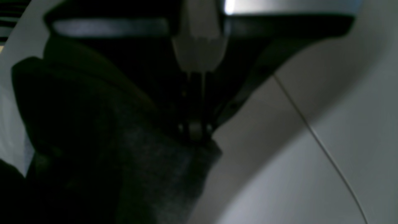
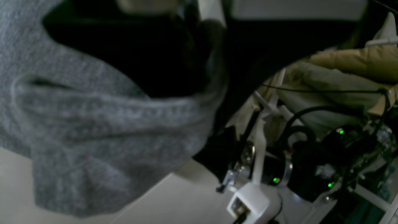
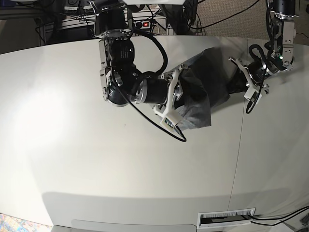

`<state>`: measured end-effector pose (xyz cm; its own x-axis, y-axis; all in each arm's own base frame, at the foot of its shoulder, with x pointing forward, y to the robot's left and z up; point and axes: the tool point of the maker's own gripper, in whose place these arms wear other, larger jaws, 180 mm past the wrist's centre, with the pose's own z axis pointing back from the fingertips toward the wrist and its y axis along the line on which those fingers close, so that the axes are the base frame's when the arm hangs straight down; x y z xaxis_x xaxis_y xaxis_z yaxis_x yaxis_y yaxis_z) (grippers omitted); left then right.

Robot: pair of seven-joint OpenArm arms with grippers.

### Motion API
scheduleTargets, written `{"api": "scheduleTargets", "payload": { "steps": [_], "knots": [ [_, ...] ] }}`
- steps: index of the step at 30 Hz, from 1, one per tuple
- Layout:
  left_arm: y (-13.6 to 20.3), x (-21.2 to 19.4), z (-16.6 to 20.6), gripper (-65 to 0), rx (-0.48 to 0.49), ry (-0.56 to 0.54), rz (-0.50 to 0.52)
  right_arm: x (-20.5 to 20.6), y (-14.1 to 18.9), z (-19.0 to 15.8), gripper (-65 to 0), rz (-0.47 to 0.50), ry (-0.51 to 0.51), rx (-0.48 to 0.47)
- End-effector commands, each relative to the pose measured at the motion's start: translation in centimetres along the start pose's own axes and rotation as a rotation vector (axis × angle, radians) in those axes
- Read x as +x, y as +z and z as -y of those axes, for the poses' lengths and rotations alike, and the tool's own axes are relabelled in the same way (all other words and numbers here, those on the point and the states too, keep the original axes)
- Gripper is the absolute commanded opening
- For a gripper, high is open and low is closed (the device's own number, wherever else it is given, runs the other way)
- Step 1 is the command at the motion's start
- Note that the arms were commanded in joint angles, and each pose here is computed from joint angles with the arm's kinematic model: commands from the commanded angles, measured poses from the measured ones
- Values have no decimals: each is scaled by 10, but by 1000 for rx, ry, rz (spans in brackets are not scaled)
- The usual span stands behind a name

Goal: Fold the T-shirt properly

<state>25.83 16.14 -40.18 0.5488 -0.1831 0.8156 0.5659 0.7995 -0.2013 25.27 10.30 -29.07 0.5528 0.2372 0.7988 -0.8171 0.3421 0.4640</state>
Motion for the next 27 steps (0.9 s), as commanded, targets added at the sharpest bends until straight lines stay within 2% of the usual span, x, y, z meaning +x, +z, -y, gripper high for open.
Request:
{"api": "scheduleTargets", "payload": {
  "steps": [1, 8, 10, 12, 27],
  "knots": [
    [3, 15, -4, -650, 2, -15, 44, 18, -1, -7, -650, 58, 27, 27],
    [3, 14, -5, -650, 4, -21, 39, 14, -8, -12, -648, 35, 42, 41],
    [3, 13, -5, -650, 3, -20, 39, 13, -9, -13, -567, 29, 46, 39],
    [3, 13, -5, -650, 3, -20, 39, 14, -9, -13, -524, 34, 45, 42],
    [4, 14, -5, -650, 5, -23, 37, 39, -4, -31, -522, 138, 29, 150]
  ]
}}
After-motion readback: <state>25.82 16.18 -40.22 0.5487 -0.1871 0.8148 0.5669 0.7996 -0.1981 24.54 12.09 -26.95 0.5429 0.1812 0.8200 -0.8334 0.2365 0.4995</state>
